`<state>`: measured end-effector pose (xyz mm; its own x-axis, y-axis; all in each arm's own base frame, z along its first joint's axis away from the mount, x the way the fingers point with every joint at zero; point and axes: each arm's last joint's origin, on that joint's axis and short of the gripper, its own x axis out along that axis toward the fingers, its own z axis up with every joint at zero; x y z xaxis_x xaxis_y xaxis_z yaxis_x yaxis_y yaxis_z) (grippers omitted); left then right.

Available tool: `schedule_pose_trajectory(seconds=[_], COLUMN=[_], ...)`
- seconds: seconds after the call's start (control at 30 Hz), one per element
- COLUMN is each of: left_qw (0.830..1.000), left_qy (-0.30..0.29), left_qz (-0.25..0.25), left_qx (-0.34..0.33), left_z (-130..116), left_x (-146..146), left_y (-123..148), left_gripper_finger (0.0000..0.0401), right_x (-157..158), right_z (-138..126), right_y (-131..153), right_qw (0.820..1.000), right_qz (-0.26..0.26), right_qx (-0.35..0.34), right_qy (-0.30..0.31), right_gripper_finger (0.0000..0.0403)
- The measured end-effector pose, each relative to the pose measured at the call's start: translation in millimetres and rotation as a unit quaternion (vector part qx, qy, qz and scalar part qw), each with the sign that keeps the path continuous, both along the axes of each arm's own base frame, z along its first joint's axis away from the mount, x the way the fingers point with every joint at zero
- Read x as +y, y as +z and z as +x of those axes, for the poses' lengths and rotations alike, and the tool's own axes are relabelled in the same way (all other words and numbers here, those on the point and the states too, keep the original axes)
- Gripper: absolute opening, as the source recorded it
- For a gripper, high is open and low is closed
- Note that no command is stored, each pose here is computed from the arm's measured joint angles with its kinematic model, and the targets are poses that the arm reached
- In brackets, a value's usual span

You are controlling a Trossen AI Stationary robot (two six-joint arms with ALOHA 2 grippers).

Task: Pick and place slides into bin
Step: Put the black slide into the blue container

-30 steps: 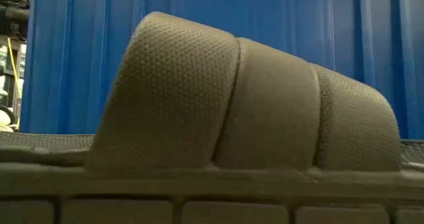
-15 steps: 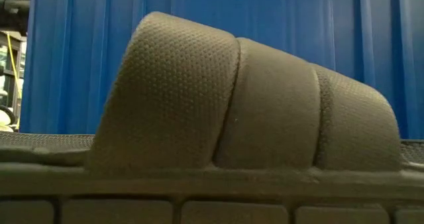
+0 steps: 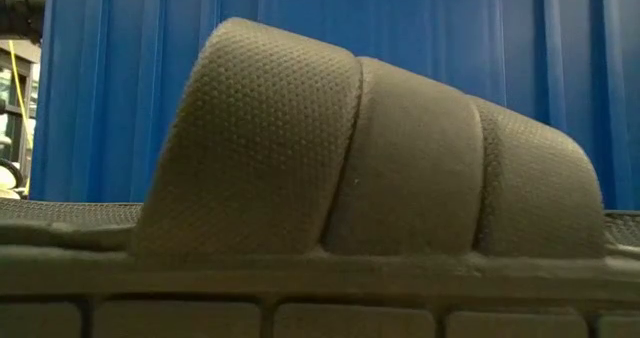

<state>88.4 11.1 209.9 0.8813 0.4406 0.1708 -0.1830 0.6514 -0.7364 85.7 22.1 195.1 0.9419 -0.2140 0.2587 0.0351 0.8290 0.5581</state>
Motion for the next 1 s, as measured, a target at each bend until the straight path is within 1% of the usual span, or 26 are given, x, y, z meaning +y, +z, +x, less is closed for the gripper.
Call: schedule_pose_trajectory(seconds=[0.07, 0.13, 0.2, 0.27, 0.33, 0.4, 0.57, 0.8, 0.83, 0.9, 1.0], left_qw=[1.000, 0.999, 0.999, 0.999, 0.999, 0.999, 0.999, 0.997, 0.996, 0.992, 0.988], left_qy=[-0.007, -0.017, -0.021, -0.013, -0.002, -0.005, -0.012, 0.052, 0.060, 0.063, 0.060], left_qz=[-0.021, -0.031, -0.042, -0.044, -0.040, -0.039, -0.040, -0.051, -0.060, -0.087, -0.094], left_qx=[-0.011, -0.017, -0.024, -0.026, -0.022, -0.018, -0.017, -0.026, -0.033, -0.073, -0.107], left_z=[0.0, 0.2, 0.2, 0.0, -0.2, 0.0, 0.2, -1.8, -2.2, -3.5, -5.3], left_x=[-0.1, -0.6, -0.6, -0.3, 0.3, 0.1, -0.2, 3.1, 3.5, 4.0, 4.1], left_y=[0.1, 0.3, 0.6, 0.7, 0.4, -0.3, -0.6, 0.2, 0.7, 5.1, 10.7], left_gripper_finger=[0.0001, 0.0001, 0.0001, 0.0001, 0.0001, 0.0001, 0.0001, 0.0001, 0.0001, 0.0001, 0.0001], right_x=[-1.1, -2.2, -2.7, -3.2, -4.1, -5.0, -6.6, -8.3, -8.5, -8.5, -8.5], right_z=[-0.5, -0.8, -1.4, -2.1, -2.8, -3.3, -4.9, -8.0, -8.3, -8.3, -8.3], right_y=[0.8, 0.8, 2.3, 4.2, 5.3, 5.8, 9.8, 19.5, 20.4, 20.5, 20.4], right_qw=[0.999, 0.998, 0.997, 0.994, 0.992, 0.990, 0.991, 0.990, 0.990, 0.990, 0.990], right_qz=[0.037, 0.054, 0.072, 0.102, 0.113, 0.123, 0.102, 0.107, 0.104, 0.101, 0.101], right_qx=[-0.010, -0.012, -0.023, -0.040, -0.047, -0.051, -0.049, -0.062, -0.063, -0.061, -0.061], right_qy=[-0.009, -0.024, -0.024, -0.019, -0.029, -0.042, -0.066, -0.073, -0.074, -0.075, -0.076], right_gripper_finger=[0.0000, 0.0000, 0.0000, 0.0000, 0.0000, 0.0000, 0.0000, 0.0000, 0.0000, 0.0000, 0.0000])
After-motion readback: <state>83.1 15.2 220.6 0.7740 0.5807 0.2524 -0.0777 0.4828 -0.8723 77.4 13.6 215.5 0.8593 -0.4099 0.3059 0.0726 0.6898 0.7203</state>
